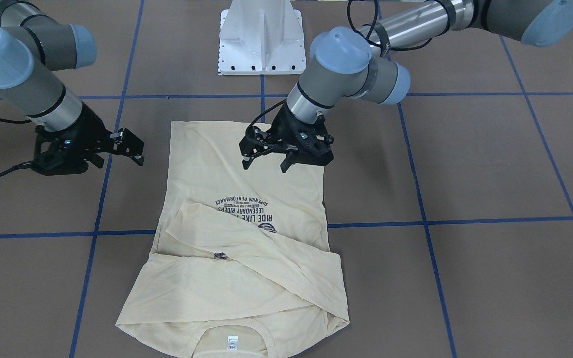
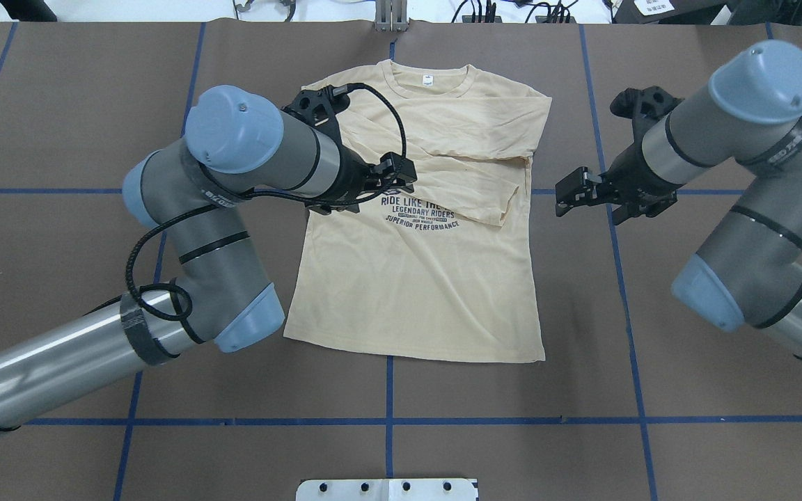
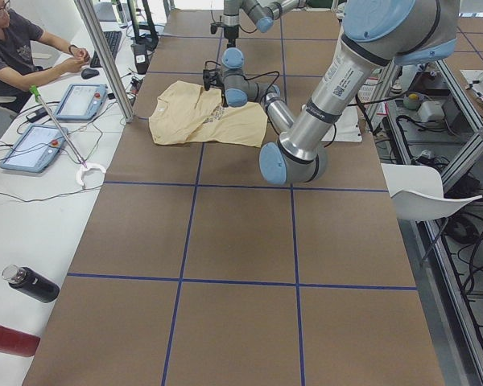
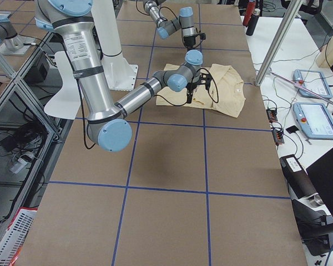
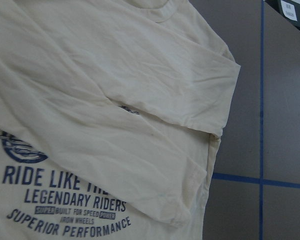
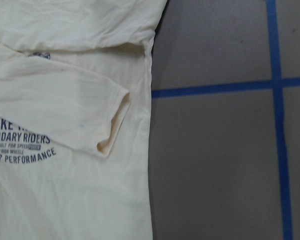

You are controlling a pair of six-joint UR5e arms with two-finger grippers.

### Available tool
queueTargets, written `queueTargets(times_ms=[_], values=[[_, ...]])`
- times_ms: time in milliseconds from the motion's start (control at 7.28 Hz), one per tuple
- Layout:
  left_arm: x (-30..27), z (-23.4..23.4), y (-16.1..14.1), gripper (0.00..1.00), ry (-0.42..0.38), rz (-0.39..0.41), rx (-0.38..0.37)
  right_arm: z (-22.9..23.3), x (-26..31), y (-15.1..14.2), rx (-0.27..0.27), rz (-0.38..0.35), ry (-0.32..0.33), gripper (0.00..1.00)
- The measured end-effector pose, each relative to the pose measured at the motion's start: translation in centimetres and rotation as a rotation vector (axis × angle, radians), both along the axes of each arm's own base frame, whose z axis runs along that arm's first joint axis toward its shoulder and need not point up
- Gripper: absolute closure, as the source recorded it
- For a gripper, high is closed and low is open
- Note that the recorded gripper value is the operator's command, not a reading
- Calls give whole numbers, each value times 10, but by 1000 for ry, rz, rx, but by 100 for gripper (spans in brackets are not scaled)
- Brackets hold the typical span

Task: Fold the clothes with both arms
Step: 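Move the right gripper to the hem corner nearest the robot while the left gripper withdraws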

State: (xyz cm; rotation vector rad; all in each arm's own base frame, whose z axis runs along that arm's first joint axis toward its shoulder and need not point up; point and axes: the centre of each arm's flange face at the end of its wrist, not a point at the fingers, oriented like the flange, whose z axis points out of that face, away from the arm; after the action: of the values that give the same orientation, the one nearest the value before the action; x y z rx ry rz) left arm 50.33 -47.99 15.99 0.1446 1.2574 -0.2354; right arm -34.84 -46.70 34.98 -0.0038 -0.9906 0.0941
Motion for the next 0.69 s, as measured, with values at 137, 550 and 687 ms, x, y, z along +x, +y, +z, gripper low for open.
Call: queueTargets(times_ms=[137, 550, 687], values=[[-17, 2, 7, 0, -22, 2, 16, 9, -24, 27, -14, 10, -23, 0], [-33, 0, 10, 0, -34, -4, 30, 22, -85, 92, -43, -19, -10, 1], [-35, 0, 9, 0, -35, -5, 36, 25, -102, 110, -49, -32, 4, 2]])
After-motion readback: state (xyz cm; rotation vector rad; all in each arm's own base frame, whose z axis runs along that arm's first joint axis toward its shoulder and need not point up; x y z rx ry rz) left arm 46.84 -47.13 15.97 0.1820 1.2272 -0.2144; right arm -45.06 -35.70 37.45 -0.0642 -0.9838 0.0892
